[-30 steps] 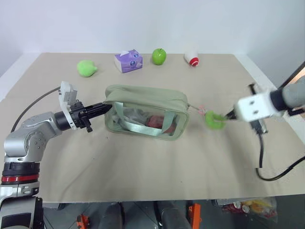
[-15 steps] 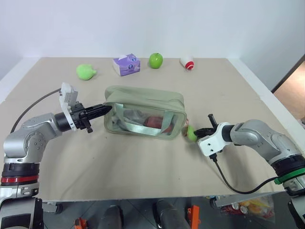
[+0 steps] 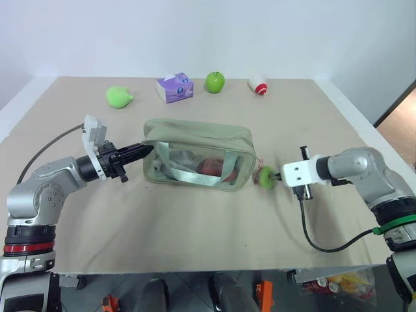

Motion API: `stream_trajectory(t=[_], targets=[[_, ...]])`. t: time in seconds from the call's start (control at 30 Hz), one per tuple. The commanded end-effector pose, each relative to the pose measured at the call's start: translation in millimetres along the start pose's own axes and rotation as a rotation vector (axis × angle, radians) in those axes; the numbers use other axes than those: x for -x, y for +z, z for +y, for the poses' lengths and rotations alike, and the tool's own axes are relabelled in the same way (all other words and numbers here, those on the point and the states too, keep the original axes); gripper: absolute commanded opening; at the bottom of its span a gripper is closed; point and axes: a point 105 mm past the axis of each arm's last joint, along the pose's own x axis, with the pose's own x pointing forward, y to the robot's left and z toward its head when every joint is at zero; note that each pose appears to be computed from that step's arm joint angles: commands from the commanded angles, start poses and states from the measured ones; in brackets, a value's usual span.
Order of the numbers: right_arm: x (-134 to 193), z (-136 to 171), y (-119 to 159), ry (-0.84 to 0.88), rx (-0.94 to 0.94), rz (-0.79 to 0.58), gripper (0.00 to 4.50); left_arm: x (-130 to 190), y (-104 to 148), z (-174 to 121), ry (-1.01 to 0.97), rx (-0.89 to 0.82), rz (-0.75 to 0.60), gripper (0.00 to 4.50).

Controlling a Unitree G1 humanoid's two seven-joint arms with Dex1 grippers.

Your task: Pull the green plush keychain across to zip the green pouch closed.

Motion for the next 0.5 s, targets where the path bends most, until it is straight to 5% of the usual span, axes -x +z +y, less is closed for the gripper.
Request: stream_trajectory(t=[0.03,0.33,0.5], targets=[[27,11,-15,0.085,-0.058,0.047,0.08,3,14,-2,-0.001,-0.025,-0.054,0.0],[31,56,-9,0.306,-0.096,0.061,0.08,1,14,-2,-0.003,-0.021,-0.065,0.0],[25,23,-7,0.137,-0.103,0.039,0.08,2,13,-3,0.002,-0.022,-0.063,0.0]])
